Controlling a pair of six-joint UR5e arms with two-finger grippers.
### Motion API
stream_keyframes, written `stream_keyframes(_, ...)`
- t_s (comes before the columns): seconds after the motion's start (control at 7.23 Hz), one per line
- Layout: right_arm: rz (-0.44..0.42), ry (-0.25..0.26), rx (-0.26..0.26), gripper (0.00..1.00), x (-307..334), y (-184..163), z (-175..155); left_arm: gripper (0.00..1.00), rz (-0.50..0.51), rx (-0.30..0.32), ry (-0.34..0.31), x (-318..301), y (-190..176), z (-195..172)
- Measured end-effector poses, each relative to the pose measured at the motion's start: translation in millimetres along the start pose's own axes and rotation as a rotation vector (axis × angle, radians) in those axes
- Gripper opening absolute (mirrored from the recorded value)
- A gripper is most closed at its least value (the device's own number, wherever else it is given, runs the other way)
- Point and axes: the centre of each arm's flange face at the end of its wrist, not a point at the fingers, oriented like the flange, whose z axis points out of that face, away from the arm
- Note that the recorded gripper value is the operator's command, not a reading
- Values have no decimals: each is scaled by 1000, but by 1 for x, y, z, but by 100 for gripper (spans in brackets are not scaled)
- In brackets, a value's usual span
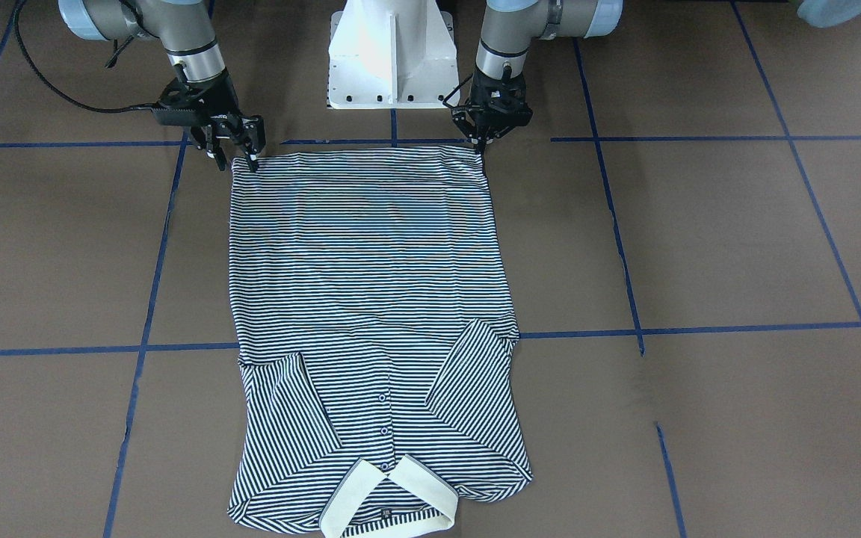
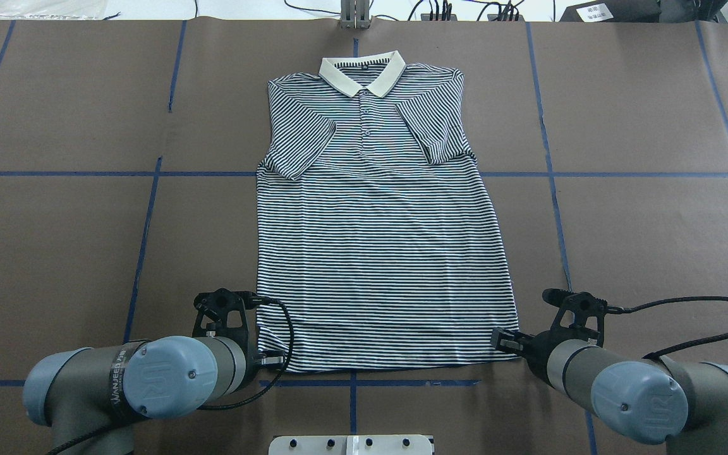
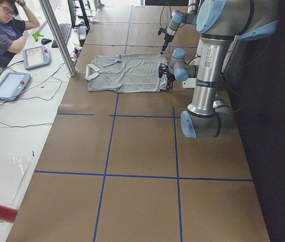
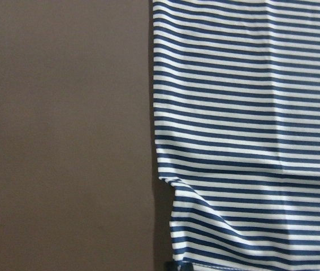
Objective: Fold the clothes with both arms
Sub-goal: 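Close both grippers on the hem corners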
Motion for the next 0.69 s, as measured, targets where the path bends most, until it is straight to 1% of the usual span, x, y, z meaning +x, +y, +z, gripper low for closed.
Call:
stream_keyframes(0.55, 0, 6, 1, 49, 1, 3, 3, 0, -1, 2, 1, 0, -1, -1)
stream_keyframes(0.69, -1, 7, 2, 25, 1, 4, 4, 0, -1, 2, 2, 0, -2, -1)
